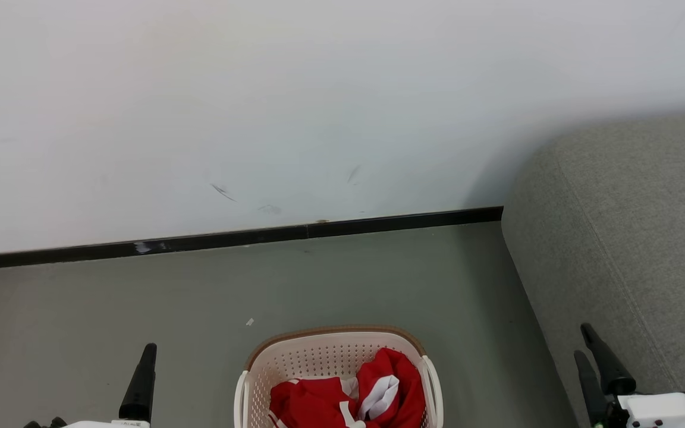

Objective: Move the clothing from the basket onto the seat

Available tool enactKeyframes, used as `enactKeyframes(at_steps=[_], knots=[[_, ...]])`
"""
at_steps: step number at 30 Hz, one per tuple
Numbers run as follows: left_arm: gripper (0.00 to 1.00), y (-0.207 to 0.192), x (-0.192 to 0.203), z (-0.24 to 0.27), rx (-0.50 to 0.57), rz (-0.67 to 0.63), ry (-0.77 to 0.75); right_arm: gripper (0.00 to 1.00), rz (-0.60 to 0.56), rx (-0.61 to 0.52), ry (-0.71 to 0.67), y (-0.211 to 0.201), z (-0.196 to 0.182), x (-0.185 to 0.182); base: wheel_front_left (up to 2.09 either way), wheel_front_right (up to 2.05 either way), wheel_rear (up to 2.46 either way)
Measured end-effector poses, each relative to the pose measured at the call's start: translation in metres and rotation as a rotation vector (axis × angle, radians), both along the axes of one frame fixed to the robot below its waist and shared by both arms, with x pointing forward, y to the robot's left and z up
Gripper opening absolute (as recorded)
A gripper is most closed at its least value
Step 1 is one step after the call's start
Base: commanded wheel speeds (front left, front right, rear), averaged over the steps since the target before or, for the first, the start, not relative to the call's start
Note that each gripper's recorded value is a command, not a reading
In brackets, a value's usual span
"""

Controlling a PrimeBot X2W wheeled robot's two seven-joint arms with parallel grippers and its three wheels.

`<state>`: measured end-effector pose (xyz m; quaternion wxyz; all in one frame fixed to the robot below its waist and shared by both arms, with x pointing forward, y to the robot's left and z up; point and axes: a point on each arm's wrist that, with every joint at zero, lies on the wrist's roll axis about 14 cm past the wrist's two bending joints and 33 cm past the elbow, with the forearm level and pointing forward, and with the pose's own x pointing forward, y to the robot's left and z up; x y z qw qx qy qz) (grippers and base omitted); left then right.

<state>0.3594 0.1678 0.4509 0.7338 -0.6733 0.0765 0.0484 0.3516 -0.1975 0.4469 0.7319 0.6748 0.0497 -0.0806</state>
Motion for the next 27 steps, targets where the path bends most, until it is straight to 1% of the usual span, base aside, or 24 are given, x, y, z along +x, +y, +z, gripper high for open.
enactKeyframes(at_steps=[5, 11, 15, 16, 17, 27], knots=[[1.00, -0.001, 0.002, 0.002, 0.077, -0.017, -0.005, 1.00, 0.014, -0.099, 0.001, -0.004, 0.001, 0.001, 0.00, 0.00, 0.00], [1.00, 0.002, 0.006, 0.009, 0.195, -0.026, -0.020, 1.00, 0.037, -0.213, -0.006, -0.005, 0.006, 0.003, 0.00, 0.00, 0.00], [1.00, 0.000, 0.008, 0.013, 0.244, -0.029, -0.031, 1.00, 0.046, -0.284, -0.022, -0.003, 0.011, 0.006, 0.00, 0.00, 0.00], [1.00, 0.000, 0.008, 0.013, 0.244, -0.029, -0.031, 1.00, 0.046, -0.284, -0.022, -0.003, 0.011, 0.006, 0.00, 0.00, 0.00], [1.00, -0.001, 0.009, 0.016, 0.275, -0.036, -0.041, 1.00, 0.058, -0.321, -0.027, -0.001, 0.012, 0.006, 0.00, 0.00, 0.00], [1.00, -0.010, 0.012, 0.026, 0.469, -0.069, -0.073, 1.00, 0.090, -0.516, -0.057, 0.003, 0.022, 0.009, 0.00, 0.00, 0.00]])
